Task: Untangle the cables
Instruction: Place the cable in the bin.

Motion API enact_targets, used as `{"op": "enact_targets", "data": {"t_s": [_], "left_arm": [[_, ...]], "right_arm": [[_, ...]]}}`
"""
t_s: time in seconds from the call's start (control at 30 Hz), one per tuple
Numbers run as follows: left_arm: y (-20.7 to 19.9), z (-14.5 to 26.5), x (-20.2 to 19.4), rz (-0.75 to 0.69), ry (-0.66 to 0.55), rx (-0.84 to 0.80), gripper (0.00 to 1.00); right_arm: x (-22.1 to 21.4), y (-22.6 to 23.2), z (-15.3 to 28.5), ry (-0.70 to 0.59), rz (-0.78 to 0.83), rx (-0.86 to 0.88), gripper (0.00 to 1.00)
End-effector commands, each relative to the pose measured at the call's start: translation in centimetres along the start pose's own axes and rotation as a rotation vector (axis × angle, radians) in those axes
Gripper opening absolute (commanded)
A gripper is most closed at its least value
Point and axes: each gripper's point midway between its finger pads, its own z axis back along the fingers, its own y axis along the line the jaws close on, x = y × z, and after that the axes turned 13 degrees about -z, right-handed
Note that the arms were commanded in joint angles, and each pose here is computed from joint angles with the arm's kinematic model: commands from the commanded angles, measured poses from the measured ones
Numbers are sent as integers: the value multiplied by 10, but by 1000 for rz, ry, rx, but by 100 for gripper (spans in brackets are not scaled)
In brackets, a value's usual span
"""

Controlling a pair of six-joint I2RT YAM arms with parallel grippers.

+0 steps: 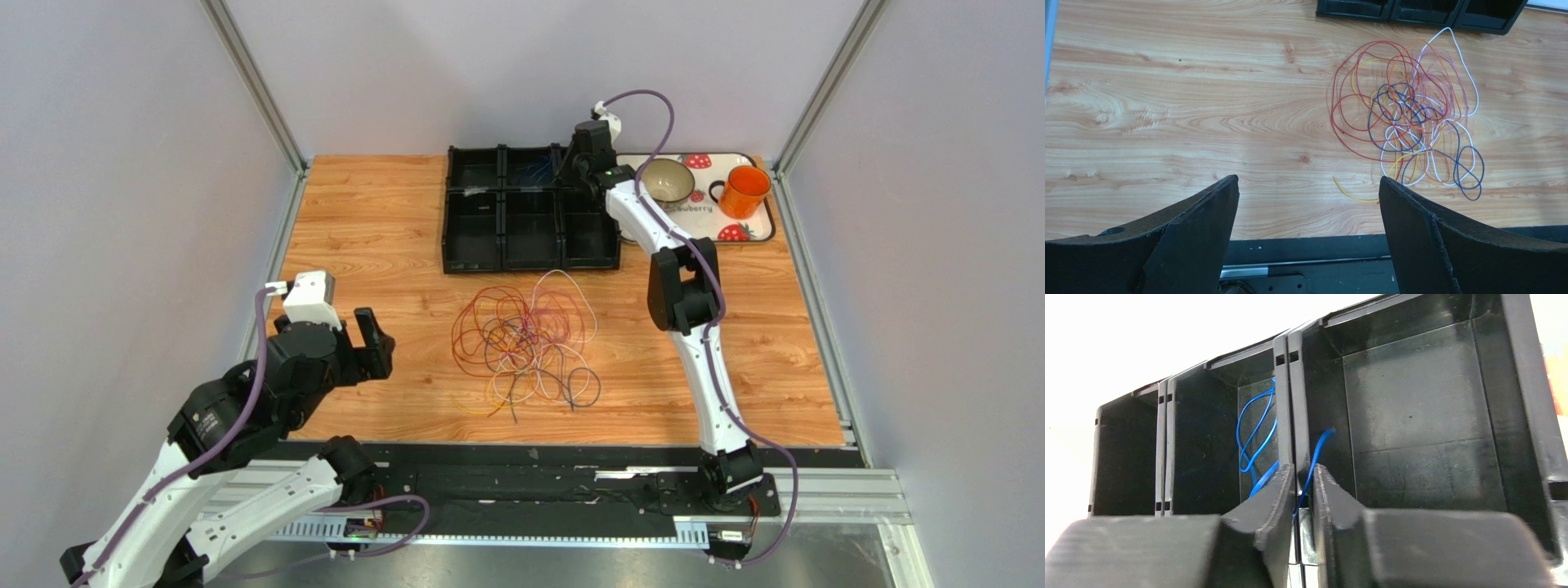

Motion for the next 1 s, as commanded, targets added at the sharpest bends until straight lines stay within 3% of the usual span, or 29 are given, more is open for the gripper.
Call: {"op": "enact_targets", "data": {"t_s": [0.0, 0.33, 0.6, 0.97], "left_arm": [[-1, 2, 8, 0, -19, -5, 93], [-1, 1, 8, 0, -17, -7, 92], [-1, 1, 8, 1, -18, -5, 92], [-1, 2, 9, 3, -21, -8, 92]], "right_arm": [[20, 26, 1, -62, -11, 76, 15], [23, 40, 8, -86, 55, 104, 3], [11, 75, 26, -149, 237, 137, 1], [-15, 111, 26, -122, 252, 295, 0]]}}
